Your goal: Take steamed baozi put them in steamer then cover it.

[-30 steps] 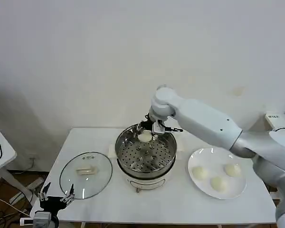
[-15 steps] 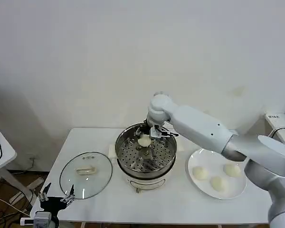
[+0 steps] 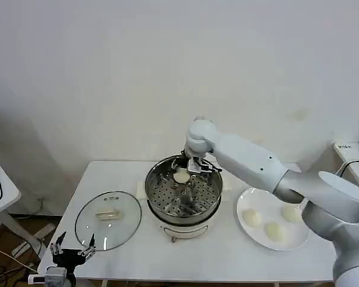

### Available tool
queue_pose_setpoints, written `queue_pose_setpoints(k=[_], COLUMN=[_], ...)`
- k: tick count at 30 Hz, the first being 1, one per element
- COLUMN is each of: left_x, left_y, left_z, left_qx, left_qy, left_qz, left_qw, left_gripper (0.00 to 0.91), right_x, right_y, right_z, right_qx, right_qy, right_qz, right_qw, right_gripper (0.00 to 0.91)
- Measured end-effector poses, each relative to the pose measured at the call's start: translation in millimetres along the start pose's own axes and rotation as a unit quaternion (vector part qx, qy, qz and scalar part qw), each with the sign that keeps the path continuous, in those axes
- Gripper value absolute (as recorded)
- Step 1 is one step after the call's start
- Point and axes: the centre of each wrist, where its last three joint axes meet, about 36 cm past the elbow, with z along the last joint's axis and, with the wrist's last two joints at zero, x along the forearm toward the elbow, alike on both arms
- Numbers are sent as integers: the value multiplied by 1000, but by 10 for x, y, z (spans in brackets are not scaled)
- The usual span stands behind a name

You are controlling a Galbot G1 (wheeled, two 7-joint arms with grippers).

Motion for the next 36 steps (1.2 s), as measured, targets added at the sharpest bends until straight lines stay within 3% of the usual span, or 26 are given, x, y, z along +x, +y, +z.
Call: queue_pose_setpoints(k=[9,10,25,36], left_x=[1,1,7,17], left_y=[13,16,13,5], left_z=[-3,-4,2,-48], left_qx=[1,1,1,1], left_qy=[0,-1,0,-5], left_qz=[-2,-3,-3,1], left_qw=[1000,1000,1000,1000], left_gripper=[907,907,907,907], right_x=[-94,-101,76,634], right_y=[29,33,59,119], right_z=[44,45,81,-46], right_qx=[-13,-14,-22,-22], right_qy=[-2,-2,6,17], right_qz=[0,1,14,43], right_qw=[1000,1000,1000,999], right_gripper=[655,907,907,907])
